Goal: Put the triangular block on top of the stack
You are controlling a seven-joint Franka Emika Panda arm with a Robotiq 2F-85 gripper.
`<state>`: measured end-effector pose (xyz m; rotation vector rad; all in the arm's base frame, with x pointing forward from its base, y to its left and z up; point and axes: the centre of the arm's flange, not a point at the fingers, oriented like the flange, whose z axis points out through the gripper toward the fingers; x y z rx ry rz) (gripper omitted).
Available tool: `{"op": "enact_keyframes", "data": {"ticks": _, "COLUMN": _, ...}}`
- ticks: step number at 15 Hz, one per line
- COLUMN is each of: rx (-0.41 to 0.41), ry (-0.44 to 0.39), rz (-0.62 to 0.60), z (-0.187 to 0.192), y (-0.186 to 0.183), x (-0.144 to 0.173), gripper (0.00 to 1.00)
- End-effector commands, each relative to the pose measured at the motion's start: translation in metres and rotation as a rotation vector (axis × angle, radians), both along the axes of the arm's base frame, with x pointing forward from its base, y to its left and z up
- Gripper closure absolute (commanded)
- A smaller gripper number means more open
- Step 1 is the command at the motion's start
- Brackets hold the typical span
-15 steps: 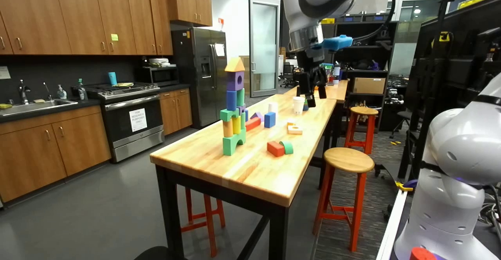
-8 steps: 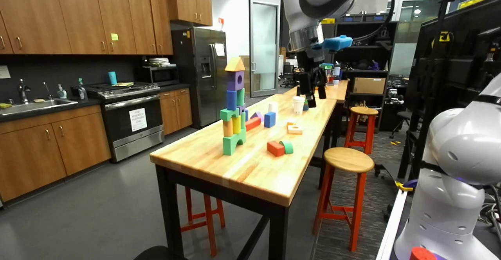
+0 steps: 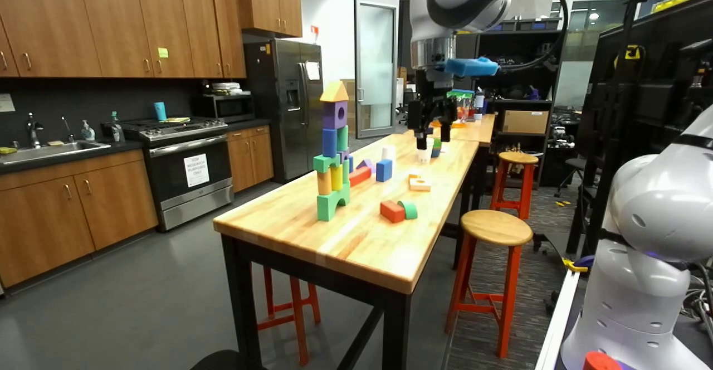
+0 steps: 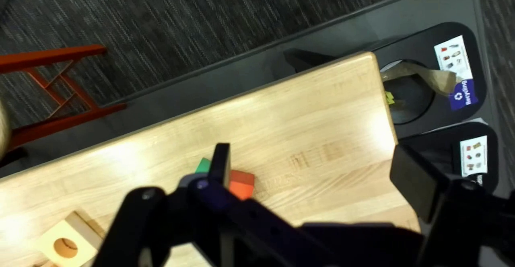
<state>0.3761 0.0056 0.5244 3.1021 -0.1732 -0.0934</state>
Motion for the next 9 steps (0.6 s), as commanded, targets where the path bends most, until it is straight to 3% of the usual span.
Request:
{"op": "enact_keyframes", "data": {"ticks": 1, "rx": -0.060, "ry": 0.042, "rz": 0.156, "z": -0.005, "y": -0.010, "x": -0.010, "gripper": 0.00}}
{"op": "enact_keyframes", "data": {"ticks": 6, "rx": -0.128, "ry": 0.120, "rz": 0.416, "z": -0.002, "y": -0.022, "x": -0.020, "gripper": 0.00}}
{"op": "enact_keyframes", "data": {"ticks": 7, "rx": -0.105, "ry": 0.107, "rz": 0.324, "z": -0.008, "y": -0.017, "x": -0.011, "gripper": 0.00}}
{"op": "enact_keyframes", "data": {"ticks": 9, "rx": -0.110, "ry": 0.119, "rz": 0.375, "z": -0.007, "y": -0.019, "x": -0.013, "gripper": 0.00}}
